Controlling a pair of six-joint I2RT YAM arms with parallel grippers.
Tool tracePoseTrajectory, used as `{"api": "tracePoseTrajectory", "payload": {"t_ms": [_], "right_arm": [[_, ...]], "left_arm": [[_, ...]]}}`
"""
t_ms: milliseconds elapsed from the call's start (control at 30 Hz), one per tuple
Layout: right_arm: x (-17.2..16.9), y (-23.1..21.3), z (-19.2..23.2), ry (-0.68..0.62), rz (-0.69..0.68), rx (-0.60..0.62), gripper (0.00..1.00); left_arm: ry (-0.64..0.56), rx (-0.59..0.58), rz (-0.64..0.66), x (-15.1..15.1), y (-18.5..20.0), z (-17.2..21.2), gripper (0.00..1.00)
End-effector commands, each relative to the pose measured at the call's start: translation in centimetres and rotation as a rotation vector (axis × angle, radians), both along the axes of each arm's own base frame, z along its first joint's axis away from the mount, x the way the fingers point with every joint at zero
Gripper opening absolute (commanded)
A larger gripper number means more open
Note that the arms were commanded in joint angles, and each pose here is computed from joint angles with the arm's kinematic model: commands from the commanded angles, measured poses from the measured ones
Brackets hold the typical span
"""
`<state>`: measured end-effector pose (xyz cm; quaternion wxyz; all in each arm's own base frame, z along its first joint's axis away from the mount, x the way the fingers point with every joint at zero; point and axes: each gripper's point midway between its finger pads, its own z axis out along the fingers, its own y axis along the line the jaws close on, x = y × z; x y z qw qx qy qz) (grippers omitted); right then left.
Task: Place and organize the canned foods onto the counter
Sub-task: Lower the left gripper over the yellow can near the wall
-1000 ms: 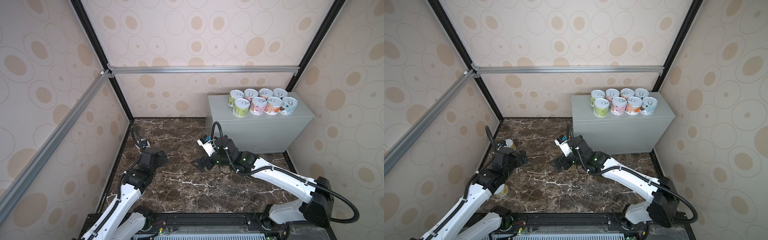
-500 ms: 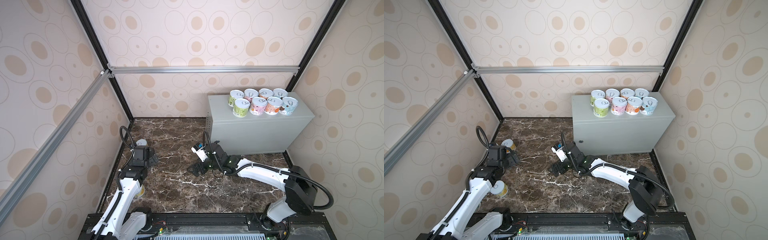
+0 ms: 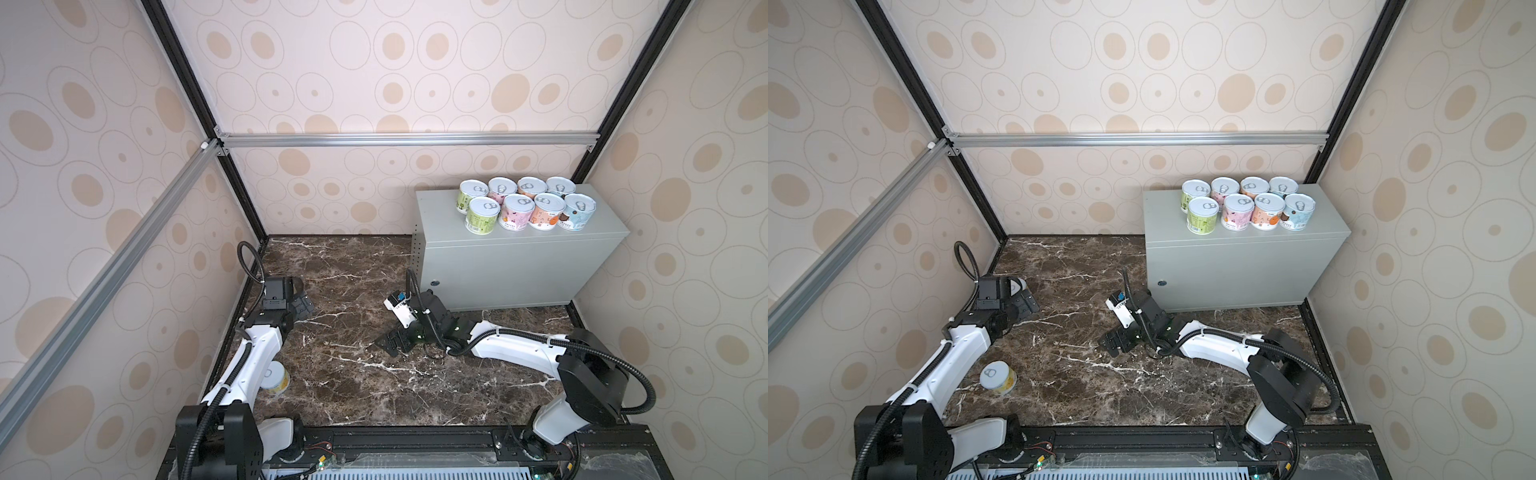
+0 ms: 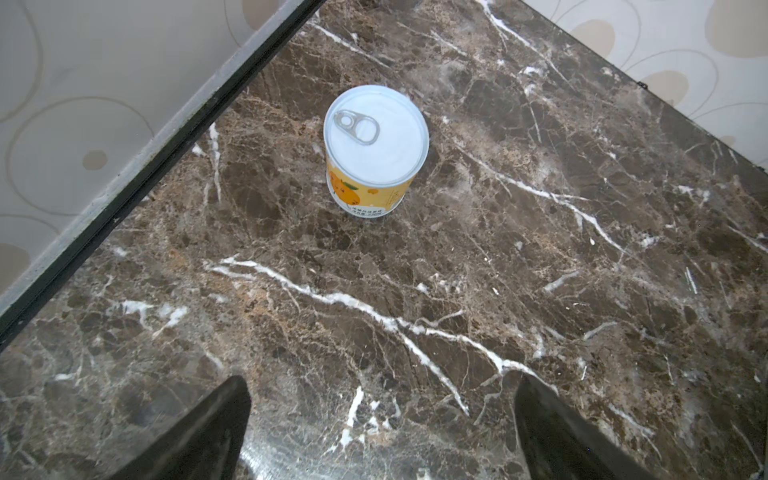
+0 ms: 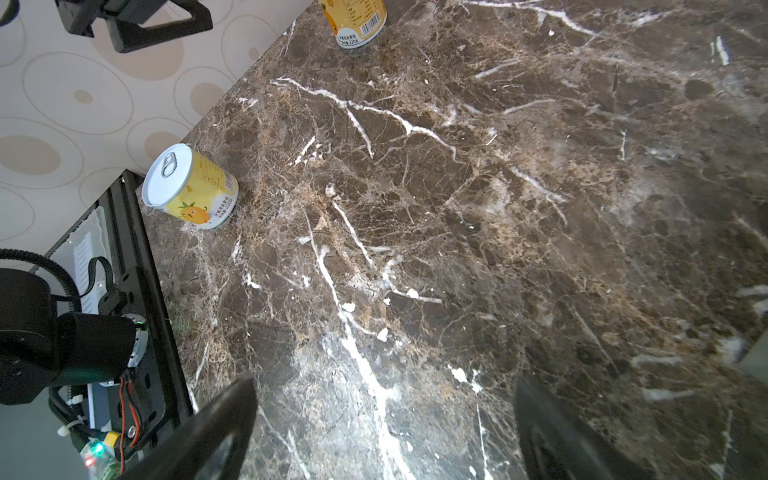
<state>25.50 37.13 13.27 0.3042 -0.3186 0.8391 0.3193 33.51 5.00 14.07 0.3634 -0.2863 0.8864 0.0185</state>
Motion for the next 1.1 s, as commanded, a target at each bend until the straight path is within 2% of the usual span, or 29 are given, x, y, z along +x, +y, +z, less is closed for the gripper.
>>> {"api": "tracePoseTrajectory", "payload": {"t_ms": [0,433,1067], "right_arm": [[0.2,-0.2,0.0,-0.017,-0.023,0.003,0.98],[0.7,-0.2,-1.3,-0.008,-0.038,-0.032,0.99],[1.0,-0.3,-2.5,0.028,-0.053,-0.040,1.00]], "left_arm": [[-0.064,0.035,-0.010,2.4,0.6,2.2,0.99],[0.032,0.105,0.001,7.4,2.2,-0.8,0.99],[0.083,0.155,0.089,11.5,5.4,-3.6,0.99]]}}
